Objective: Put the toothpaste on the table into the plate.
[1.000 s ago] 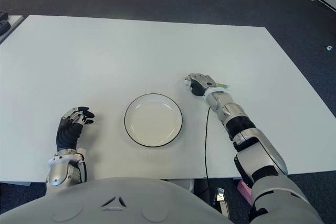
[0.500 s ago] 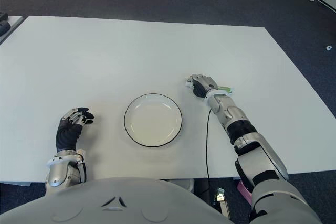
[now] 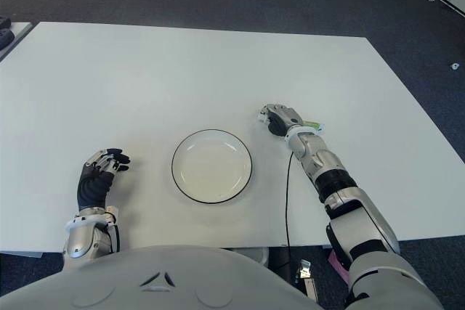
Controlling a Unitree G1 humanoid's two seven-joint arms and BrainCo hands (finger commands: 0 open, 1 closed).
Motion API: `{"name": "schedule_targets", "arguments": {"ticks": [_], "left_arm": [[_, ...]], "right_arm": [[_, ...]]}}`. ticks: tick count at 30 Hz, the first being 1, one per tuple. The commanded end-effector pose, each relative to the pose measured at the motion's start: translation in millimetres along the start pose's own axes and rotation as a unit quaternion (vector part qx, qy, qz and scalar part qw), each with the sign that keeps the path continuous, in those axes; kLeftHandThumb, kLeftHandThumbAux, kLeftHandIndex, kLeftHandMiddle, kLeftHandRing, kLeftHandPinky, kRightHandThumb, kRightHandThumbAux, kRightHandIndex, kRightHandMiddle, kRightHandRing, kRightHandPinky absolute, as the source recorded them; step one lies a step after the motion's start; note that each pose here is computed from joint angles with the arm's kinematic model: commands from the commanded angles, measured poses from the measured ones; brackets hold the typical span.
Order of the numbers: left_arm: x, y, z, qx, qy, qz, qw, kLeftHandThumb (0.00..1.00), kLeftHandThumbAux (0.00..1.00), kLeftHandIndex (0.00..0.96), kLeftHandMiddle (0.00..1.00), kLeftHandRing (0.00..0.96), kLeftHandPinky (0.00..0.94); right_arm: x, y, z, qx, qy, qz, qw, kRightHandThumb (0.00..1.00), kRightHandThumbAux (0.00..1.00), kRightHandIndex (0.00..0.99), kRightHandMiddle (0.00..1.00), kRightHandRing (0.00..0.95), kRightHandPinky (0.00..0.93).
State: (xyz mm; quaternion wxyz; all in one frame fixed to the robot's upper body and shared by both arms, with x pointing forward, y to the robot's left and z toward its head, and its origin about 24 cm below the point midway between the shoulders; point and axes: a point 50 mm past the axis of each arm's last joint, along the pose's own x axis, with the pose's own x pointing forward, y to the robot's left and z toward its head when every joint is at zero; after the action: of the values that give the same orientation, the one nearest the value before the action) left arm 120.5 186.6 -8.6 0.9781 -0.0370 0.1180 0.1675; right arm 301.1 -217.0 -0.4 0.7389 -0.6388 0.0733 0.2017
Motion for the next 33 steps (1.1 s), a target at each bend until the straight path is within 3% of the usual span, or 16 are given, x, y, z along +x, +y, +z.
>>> {"name": "schedule_targets", "arguments": {"ticks": [1,21,25,33], "left_arm": [[-0.3,0.1,-6,-0.002,0.017,-0.001,1.0,0.711,0.723,0.432,0.517,0.489,0.457],[1.0,0.3,-6,-0.001,0.012,0.003,1.0,0.713,0.723,0.432,0.503,0.487,0.466],[1.1,-0.2,-5,0.0,0.007,0.0,1.0,0.711,0.723,0.432,0.508,0.493,0.476],[1.9,-1.0,-5,0.003,0.0,-0.008,1.0,0.708,0.723,0.433,0.525,0.507,0.478]], "right_arm": [[-14.7,36.6,-7,0.023,0.023,0.065,0.997,0.954,0.656,0.384,0.528,0.555,0.806],[-20.7,1.6,10,0.11,-0.031,-0.08,0.99,0.956,0.653,0.391,0.538,0.577,0.817],[-22.9,-4.9,14,0.117,-0.047,-0.115,0.985,0.877,0.665,0.436,0.5,0.787,0.83],[-28.1,-19.9,24,0.121,-0.084,-0.168,0.975,0.857,0.667,0.446,0.49,0.841,0.836]]}}
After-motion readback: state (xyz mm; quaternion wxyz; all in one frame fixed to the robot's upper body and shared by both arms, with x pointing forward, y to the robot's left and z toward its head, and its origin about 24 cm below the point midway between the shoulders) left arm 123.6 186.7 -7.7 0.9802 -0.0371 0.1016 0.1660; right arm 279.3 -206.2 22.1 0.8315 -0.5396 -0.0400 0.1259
